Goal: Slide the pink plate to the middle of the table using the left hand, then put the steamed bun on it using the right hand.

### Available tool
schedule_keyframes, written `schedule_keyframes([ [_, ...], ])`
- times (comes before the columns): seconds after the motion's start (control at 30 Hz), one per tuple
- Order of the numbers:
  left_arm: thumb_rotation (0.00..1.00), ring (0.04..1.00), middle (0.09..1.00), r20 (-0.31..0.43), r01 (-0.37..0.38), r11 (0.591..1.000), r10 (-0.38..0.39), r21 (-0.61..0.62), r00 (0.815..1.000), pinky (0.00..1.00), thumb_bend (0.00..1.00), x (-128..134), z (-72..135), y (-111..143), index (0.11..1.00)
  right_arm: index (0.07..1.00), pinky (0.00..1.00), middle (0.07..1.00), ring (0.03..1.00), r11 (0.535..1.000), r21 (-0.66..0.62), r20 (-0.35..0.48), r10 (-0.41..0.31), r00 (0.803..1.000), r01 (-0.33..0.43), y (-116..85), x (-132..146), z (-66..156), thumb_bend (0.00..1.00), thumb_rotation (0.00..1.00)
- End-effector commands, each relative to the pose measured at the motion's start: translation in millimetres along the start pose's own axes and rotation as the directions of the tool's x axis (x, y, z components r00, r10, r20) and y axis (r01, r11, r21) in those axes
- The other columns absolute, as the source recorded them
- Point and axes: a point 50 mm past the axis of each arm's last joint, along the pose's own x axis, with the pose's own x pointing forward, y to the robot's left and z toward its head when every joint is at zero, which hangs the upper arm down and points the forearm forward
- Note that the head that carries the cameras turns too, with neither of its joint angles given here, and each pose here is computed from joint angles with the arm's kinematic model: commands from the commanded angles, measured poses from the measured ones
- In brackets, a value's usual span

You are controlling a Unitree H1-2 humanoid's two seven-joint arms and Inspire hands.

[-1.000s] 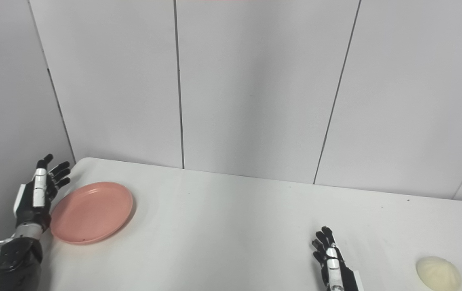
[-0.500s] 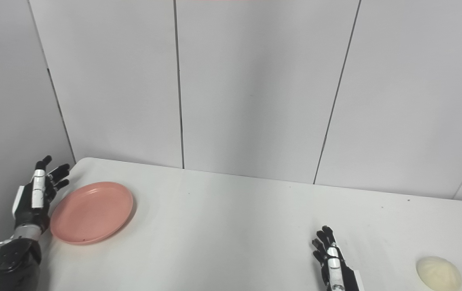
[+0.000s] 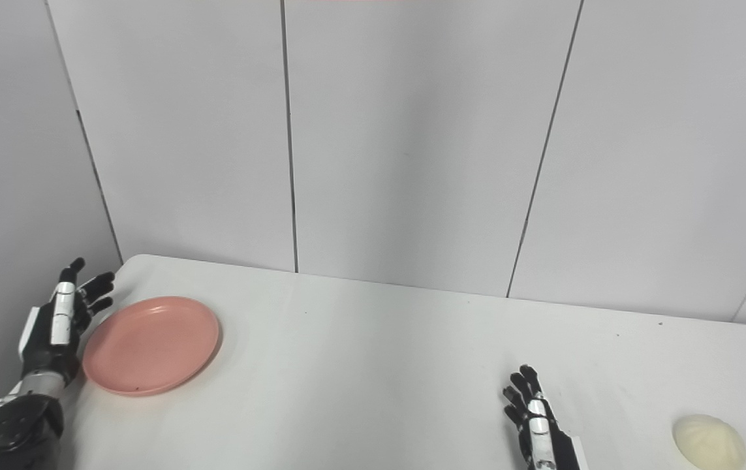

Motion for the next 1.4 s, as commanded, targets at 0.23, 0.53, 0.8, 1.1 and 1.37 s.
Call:
schedule_keyframes([
  [0.23, 0.96, 0.851, 0.816, 0.058, 0.013, 1.000, -0.012, -0.017, 0.998, 0.81, 0.78, 8, 20, -9, 0.933, 0.938, 0.93, 0.931, 0.913, 1.000, -0.009, -0.069, -0.012, 0.998, 0.012, -6, -17, -18, 0.56, 1.00],
  [0.53, 0.98, 0.844, 0.839, 0.044, 0.033, 0.999, -0.033, -0.014, 0.998, 0.80, 0.73, 1, 15, -18, 0.937, 0.932, 0.91, 0.928, 0.906, 1.000, -0.023, -0.064, -0.020, 0.998, 0.018, -6, -18, -18, 0.55, 1.00],
  [0.8, 0.94, 0.860, 0.835, -0.004, 0.054, 0.996, -0.055, -0.070, 0.998, 0.83, 0.74, -5, 15, -34, 0.917, 0.927, 0.92, 0.923, 0.905, 1.000, -0.016, -0.062, -0.016, 0.998, 0.015, -6, -18, -18, 0.53, 1.00],
  [1.1, 0.96, 0.855, 0.828, 0.003, 0.120, 0.992, -0.119, -0.045, 0.993, 0.80, 0.76, -9, 18, -57, 0.918, 0.927, 0.91, 0.923, 0.902, 1.000, -0.012, -0.061, -0.014, 0.998, 0.013, -4, -18, -17, 0.56, 1.00],
  [1.37, 0.93, 0.824, 0.804, -0.011, 0.169, 0.983, -0.170, -0.070, 0.985, 0.76, 0.74, -4, 20, -80, 0.921, 0.924, 0.90, 0.910, 0.888, 1.000, -0.020, -0.060, -0.025, 0.998, 0.024, -1, -18, -16, 0.56, 1.00],
])
